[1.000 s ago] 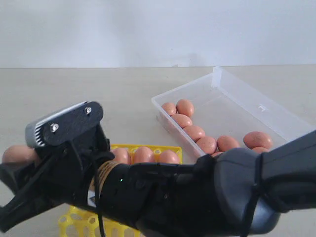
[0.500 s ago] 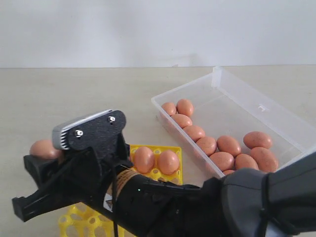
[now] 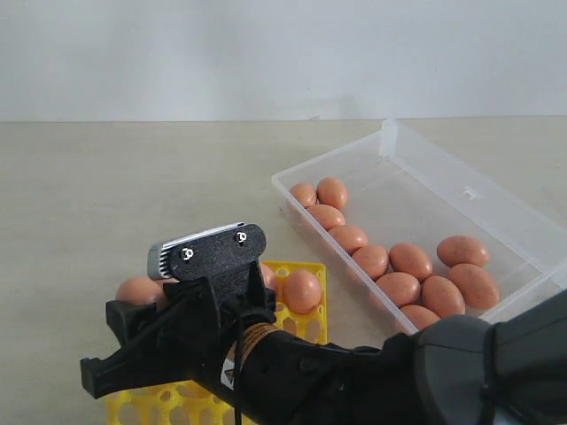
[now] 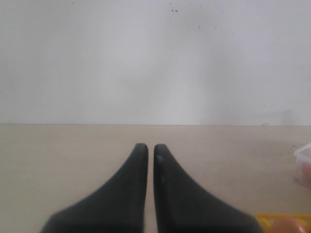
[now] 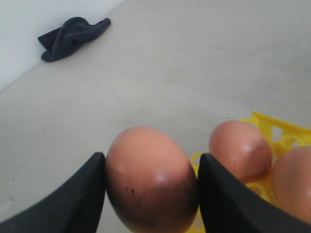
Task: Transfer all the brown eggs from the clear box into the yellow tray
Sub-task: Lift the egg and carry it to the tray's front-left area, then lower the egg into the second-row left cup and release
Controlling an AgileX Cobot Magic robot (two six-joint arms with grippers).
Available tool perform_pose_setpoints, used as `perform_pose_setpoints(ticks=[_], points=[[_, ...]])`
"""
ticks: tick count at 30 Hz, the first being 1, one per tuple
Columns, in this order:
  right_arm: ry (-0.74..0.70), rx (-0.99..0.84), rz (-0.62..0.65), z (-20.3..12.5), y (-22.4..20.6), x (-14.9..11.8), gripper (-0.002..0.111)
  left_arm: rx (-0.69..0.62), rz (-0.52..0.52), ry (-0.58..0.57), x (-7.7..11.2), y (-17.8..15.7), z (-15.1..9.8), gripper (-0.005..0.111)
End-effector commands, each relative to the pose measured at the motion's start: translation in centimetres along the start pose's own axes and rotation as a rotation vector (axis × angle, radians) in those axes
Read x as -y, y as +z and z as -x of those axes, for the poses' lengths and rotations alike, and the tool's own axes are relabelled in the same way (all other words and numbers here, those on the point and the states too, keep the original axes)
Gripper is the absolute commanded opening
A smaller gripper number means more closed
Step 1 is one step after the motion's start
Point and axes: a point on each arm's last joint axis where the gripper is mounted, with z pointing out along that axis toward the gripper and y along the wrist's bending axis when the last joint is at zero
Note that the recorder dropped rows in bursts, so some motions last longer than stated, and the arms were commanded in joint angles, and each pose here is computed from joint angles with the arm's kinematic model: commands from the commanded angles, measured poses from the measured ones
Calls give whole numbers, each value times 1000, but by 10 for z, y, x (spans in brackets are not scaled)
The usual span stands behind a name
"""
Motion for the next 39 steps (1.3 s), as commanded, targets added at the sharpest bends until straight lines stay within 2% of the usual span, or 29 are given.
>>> perform_pose_setpoints(ticks=[1,5,13,18,26,36,39], points=[[36,-25,-69,-5,10,14,0,14,2,-10,0,0,2,4],[49,-96,-72,-11,20,13,0,14,2,-10,0,0,2,4],[51,-73,-74,-3,25,11,0,14,2,-10,0,0,2,4],[3,-130,-83,-8,25,12,0,14,2,-10,0,0,2,4],[-52,-118,-77,-7,25,12,0,14,2,-10,0,0,2,4],[-52,-113,-76,-6,25,12,0,14,2,-10,0,0,2,4],[-97,-80,-36,-3,25,8,0,14,2,-10,0,0,2,4]])
